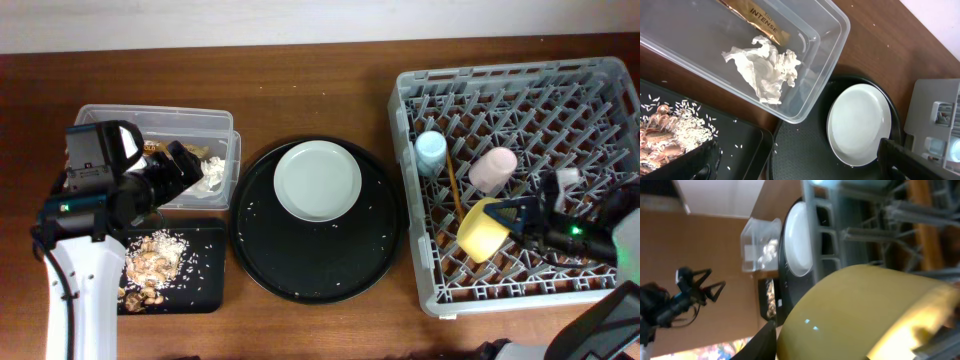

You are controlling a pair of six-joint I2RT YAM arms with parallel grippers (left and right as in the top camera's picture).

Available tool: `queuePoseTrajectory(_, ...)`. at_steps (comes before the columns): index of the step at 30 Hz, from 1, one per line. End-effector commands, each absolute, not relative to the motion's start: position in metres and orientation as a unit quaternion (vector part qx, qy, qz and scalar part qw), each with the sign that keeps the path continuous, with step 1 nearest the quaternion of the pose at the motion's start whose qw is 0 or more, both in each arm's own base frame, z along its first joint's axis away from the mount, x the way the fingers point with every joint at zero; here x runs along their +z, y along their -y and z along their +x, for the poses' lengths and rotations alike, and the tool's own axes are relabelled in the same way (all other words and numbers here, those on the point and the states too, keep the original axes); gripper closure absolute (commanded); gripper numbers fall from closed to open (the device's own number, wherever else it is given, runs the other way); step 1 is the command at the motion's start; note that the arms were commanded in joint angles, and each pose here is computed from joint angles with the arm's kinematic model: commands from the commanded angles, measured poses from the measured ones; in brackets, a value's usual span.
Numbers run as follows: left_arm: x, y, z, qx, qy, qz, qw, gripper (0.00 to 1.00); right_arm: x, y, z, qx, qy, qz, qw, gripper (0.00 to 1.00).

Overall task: Sort waste into correct bins and load items into the dishwasher rack
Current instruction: 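Carry the yellow bowl to the rack and set it down, release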

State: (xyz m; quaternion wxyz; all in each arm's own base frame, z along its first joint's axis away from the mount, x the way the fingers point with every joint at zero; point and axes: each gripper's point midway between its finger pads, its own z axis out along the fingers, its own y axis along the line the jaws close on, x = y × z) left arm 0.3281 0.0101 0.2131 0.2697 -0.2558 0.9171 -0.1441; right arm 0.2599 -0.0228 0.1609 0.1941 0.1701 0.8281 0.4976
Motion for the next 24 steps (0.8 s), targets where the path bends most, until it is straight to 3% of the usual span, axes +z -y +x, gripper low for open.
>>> queuePoseTrajectory(1, 0.217, -0.012, 0.329, -0.144, -0.914, -0.261, 0.275, 0.01, 0.155, 0.050, 0.251, 0.472, -0.830, 0.212, 0.208, 0.68)
queuePoseTrajectory(3, 0.217, -0.012, 0.329, -0.144, -0.914, -0.261, 0.275, 0.01, 0.159, 0.062, 0.249, 0.478, -0.815, 0.241, 0.224, 0.67)
queuePoseTrajectory(8, 0.217, -0.012, 0.329, -0.144, -0.914, -0.261, 0.275, 0.01, 0.167, 0.123, 0.245, 0.448, -0.777, 0.353, 0.265, 0.44)
queuePoseTrajectory(12, 0.217, -0.012, 0.329, -0.144, -0.914, -0.261, 0.275, 0.01, 0.174, 0.153, 0.262, 0.433, -0.755, 0.402, 0.284, 0.37)
queuePoseTrajectory(15, 0.217, -0.012, 0.329, -0.144, -0.914, -0.261, 0.275, 0.01, 0.201, 0.132, 0.279, 0.426, -0.792, 0.321, 0.297, 0.36)
queuePoseTrajectory(19, 0.217, -0.012, 0.329, -0.144, -0.914, -0.261, 0.275, 0.01, 0.217, 0.022, 0.318, 0.310, -0.920, 0.072, 0.226, 0.35)
queuePoseTrajectory(20, 0.217, -0.012, 0.329, -0.144, -0.914, -0.261, 0.275, 0.01, 0.206, 0.013, 0.318, 0.243, -0.949, 0.074, 0.188, 0.32)
queuePoseTrajectory(21, 0.217, -0.012, 0.329, -0.144, -0.914, -0.261, 0.275, 0.01, 0.192, 0.015, 0.313, 0.109, -0.977, 0.110, 0.144, 0.32)
queuePoseTrajectory(24, 0.217, -0.012, 0.329, -0.144, -0.914, -0.261, 0.275, 0.01, 0.197, 0.018, 0.295, 0.034, -0.979, 0.165, 0.119, 0.29)
